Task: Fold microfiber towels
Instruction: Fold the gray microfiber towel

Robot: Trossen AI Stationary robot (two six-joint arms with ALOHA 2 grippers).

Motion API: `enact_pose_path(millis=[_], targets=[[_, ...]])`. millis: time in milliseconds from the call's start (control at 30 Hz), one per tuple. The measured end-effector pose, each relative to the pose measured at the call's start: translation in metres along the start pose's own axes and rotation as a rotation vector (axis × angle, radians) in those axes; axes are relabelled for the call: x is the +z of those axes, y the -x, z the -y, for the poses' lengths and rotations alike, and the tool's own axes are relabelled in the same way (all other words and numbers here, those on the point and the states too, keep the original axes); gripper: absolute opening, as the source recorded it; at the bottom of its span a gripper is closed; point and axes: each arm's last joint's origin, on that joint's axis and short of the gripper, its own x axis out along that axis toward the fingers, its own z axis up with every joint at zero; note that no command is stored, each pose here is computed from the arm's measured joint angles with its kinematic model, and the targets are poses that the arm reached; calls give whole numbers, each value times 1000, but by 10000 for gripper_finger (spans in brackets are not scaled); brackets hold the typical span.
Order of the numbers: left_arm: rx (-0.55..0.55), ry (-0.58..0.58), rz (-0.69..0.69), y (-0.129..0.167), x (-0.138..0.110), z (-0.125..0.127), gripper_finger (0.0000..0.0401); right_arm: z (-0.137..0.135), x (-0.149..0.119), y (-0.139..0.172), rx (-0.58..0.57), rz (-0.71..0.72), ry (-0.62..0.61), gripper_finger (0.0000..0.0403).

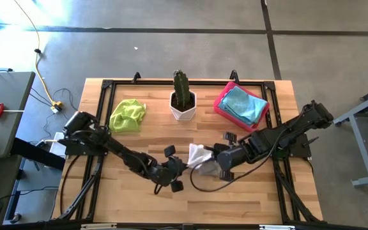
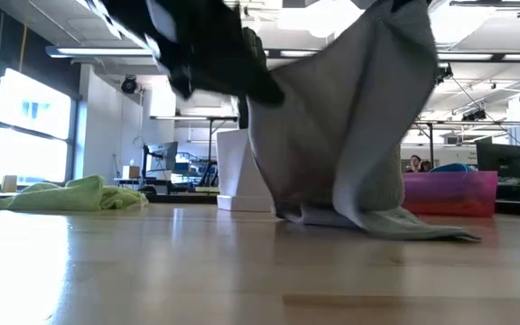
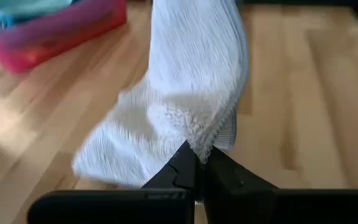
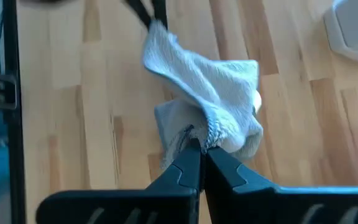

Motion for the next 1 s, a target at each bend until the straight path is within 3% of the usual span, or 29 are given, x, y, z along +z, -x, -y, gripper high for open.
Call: enact_pose_path(millis=[267, 367, 600, 1000], targets=[[-109, -103, 115, 55, 39, -1, 1, -19, -12, 6, 36, 0, 333, 0], [-133, -152, 140, 78, 50, -6, 1, -25, -16, 8, -4, 23, 481, 0], [-80, -226, 154, 116, 67, -31, 0, -23, -20, 12, -298, 60, 823, 0], [313, -531, 156, 136, 87, -82, 0, 25, 8, 7, -849, -75, 1043, 0]])
